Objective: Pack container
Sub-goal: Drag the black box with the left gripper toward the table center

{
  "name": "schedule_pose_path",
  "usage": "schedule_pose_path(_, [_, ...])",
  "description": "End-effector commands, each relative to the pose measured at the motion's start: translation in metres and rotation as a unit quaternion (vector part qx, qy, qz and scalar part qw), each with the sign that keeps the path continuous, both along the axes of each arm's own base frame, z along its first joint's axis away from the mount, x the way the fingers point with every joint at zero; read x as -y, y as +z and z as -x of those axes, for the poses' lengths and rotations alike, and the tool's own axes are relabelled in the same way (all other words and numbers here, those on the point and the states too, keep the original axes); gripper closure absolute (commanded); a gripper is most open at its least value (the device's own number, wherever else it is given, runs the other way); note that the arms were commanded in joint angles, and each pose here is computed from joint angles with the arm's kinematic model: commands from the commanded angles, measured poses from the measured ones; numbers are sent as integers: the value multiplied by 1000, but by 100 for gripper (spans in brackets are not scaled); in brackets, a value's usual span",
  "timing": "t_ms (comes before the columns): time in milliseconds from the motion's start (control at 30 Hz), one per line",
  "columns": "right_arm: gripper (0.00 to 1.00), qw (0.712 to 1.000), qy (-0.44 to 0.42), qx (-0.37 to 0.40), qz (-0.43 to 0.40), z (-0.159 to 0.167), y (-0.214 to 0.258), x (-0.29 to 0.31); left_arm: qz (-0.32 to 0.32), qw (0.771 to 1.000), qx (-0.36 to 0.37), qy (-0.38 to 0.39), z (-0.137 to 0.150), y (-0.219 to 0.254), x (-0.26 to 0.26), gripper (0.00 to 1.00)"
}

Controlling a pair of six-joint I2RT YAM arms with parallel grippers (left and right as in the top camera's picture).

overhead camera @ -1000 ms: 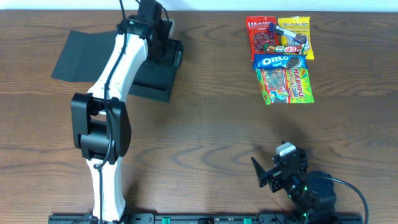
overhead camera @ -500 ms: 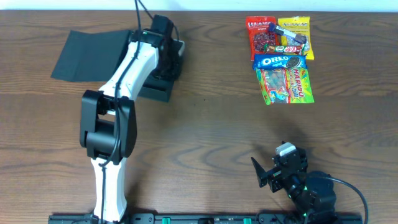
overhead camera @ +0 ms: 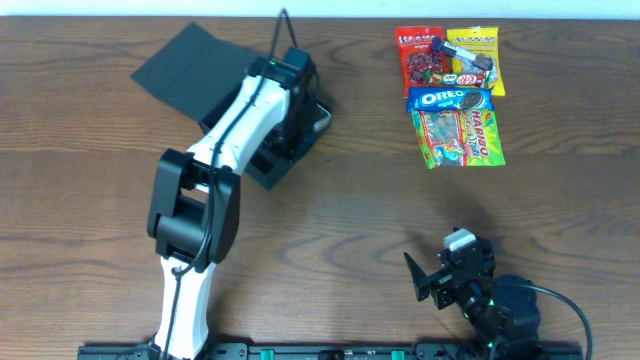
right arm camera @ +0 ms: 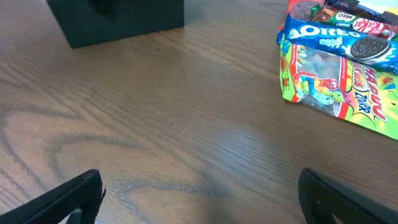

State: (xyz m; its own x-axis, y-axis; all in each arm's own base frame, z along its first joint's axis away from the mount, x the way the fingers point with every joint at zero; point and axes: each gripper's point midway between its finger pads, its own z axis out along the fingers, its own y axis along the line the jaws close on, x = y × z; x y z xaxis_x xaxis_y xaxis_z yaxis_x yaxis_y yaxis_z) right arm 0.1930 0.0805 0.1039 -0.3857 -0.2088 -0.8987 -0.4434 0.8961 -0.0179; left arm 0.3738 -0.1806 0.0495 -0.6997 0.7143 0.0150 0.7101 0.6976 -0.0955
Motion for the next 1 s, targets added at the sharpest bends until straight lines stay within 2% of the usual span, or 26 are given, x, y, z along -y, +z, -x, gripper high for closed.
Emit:
schedule_pose_path(0, [1,1000,7,2,3,1,-1,-2,-6,997,-20,-71,20,-4,17,94])
schedule_pose_path(167, [1,1000,7,2,3,1,-1,-2,-79,987,-12,-143,45,-3,33,94])
schedule_pose_path(300, [1,1000,7,2,3,1,-1,-2,-142,971,28,-192,48,0,42,94])
schedule_pose_path(433, [1,1000,7,2,3,1,-1,-2,-176,955,54,-231,54,3,55,94])
schedule_pose_path(567, [1,1000,7,2,3,1,-1,-2,-227,940,92,-236,43,11,48,94])
schedule_pose_path(633, [1,1000,7,2,3,1,-1,-2,-227,943,99,-220,41,11,48,93])
schedule_pose_path(667, [1,1000,7,2,3,1,-1,-2,-218,948,96,-209,43,10,49,87])
schedule_pose_path(767, [1,1000,7,2,3,1,-1,-2,-170,964,69,-194,57,8,62,59])
schedule_pose_path(800, [1,1000,7,2,3,1,-1,-2,-152,968,59,-192,62,10,67,36])
schedule_pose_path(833, [1,1000,7,2,3,1,-1,-2,-135,971,51,-191,66,11,71,5])
schedule_pose_path(967, [1,1000,7,2,3,1,-1,-2,-86,979,62,-177,69,36,85,5])
